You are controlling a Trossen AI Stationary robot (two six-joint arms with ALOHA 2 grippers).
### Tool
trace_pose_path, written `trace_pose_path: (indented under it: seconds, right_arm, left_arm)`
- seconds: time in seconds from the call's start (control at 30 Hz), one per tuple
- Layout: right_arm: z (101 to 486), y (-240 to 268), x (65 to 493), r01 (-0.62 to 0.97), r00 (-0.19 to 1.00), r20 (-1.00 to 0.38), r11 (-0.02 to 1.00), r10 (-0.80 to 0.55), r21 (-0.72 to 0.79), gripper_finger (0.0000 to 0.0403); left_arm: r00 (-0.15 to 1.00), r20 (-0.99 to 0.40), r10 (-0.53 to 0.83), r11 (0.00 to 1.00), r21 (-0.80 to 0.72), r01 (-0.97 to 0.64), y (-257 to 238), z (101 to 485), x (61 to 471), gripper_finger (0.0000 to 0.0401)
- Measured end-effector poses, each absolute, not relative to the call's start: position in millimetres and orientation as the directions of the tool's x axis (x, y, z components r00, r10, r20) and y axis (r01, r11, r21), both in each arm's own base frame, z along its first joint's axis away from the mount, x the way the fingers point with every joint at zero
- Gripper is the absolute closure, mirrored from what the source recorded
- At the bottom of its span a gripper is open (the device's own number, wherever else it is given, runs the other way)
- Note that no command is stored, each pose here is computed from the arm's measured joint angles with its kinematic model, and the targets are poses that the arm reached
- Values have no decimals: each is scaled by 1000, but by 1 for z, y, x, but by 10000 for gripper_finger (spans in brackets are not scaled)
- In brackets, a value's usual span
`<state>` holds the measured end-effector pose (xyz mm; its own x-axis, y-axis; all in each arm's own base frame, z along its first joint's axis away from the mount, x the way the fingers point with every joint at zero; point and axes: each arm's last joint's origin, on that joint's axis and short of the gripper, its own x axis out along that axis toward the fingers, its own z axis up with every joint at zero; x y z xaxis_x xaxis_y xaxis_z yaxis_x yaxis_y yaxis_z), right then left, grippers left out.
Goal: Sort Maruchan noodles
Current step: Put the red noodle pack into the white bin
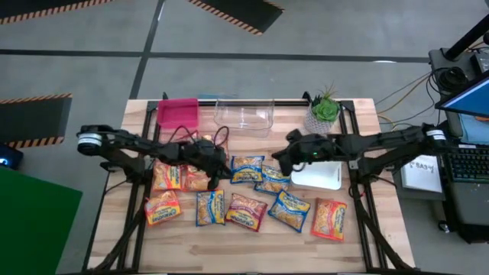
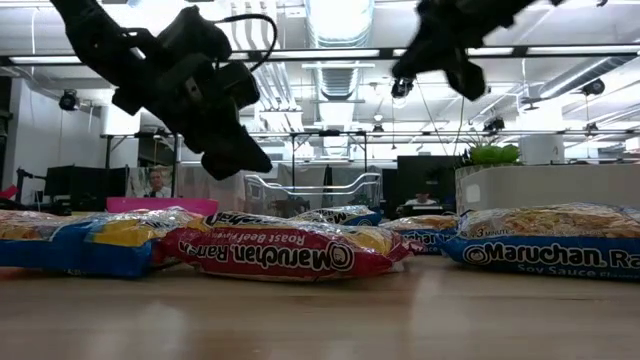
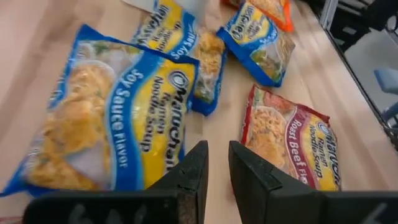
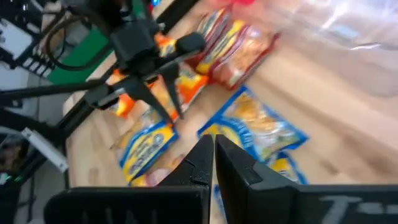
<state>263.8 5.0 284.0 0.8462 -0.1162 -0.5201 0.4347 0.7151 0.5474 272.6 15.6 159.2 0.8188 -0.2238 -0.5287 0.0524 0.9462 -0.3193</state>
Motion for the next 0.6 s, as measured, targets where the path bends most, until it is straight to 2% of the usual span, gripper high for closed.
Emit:
trace_pose_path:
  seconds: [0.27,0.47,0.6]
  right_arm:
    - [279,11,302,476,739,-673,712,-6,516,394]
    - [268,17,317,541,595,-802,716,44,441,394]
    - [263,20,322,552,541,-838,720,76,421,394]
  left_arm:
    - [805,-551,-220,949,-312,47,-1,155,281,355]
    - [794,-559,-240,949,-307,70,-13,159,281,355]
    - [769,-591,-244,946,-318,56,-15,159,277,355]
